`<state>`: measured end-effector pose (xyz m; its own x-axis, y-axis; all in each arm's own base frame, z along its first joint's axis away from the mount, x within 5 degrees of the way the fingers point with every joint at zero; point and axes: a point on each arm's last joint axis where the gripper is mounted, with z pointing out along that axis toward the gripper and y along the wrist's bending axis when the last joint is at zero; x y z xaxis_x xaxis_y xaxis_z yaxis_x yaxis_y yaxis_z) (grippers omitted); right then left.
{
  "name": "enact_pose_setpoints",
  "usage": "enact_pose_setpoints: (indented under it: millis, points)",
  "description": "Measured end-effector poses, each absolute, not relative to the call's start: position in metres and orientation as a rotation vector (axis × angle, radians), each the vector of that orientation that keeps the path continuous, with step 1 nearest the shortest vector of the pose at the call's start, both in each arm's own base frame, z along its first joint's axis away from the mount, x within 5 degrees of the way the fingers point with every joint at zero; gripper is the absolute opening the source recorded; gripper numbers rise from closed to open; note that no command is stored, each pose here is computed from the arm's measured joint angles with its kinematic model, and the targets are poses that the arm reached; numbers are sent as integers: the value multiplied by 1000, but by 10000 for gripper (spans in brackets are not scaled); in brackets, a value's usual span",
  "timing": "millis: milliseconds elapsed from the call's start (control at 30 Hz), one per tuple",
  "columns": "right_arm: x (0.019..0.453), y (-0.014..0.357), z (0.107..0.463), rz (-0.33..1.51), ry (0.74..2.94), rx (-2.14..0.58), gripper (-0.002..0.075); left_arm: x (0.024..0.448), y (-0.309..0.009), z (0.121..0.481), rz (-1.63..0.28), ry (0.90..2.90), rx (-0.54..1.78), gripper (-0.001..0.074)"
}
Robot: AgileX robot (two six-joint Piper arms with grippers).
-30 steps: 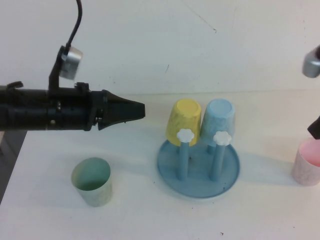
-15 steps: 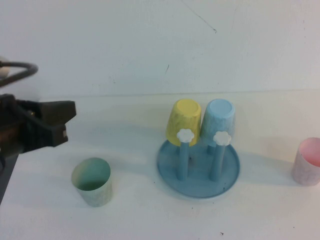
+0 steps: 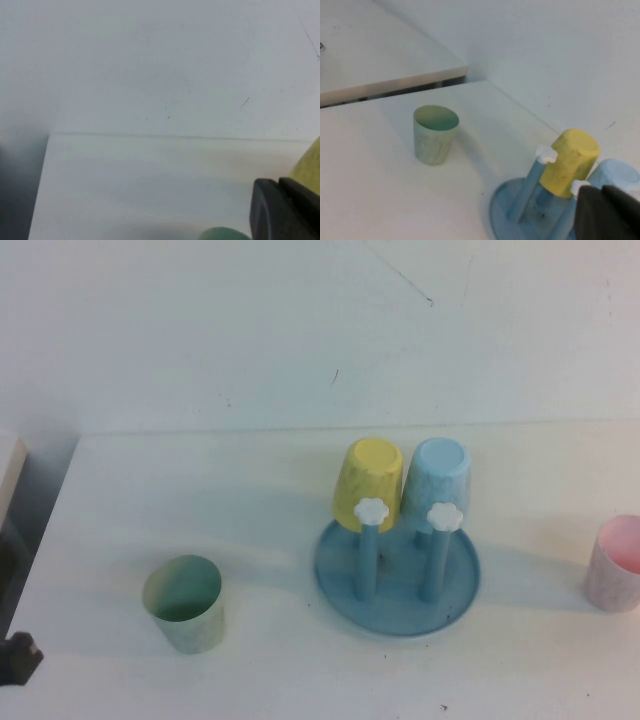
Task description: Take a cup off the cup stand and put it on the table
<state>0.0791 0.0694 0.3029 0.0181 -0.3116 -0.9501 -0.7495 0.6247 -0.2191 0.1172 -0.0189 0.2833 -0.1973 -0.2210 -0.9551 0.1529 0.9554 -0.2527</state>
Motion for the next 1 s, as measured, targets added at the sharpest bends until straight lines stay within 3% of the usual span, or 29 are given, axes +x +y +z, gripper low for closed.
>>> enact_pose_setpoints:
  millis: [233, 533, 833, 1000]
  points:
    - [80, 69, 304, 424, 1544, -895, -1, 106, -23, 251, -388, 1814, -41, -2]
    - [83, 67, 307, 400, 1540, -837, -1, 91, -43, 216, -620, 1986, 99, -2]
    - [83, 67, 302, 408, 1555, -836, -1, 75, -60, 207, -835, 2068, 282, -2]
    - [94, 56, 297, 250, 1567, -744, -1, 69, -65, 207, -913, 2087, 348, -2]
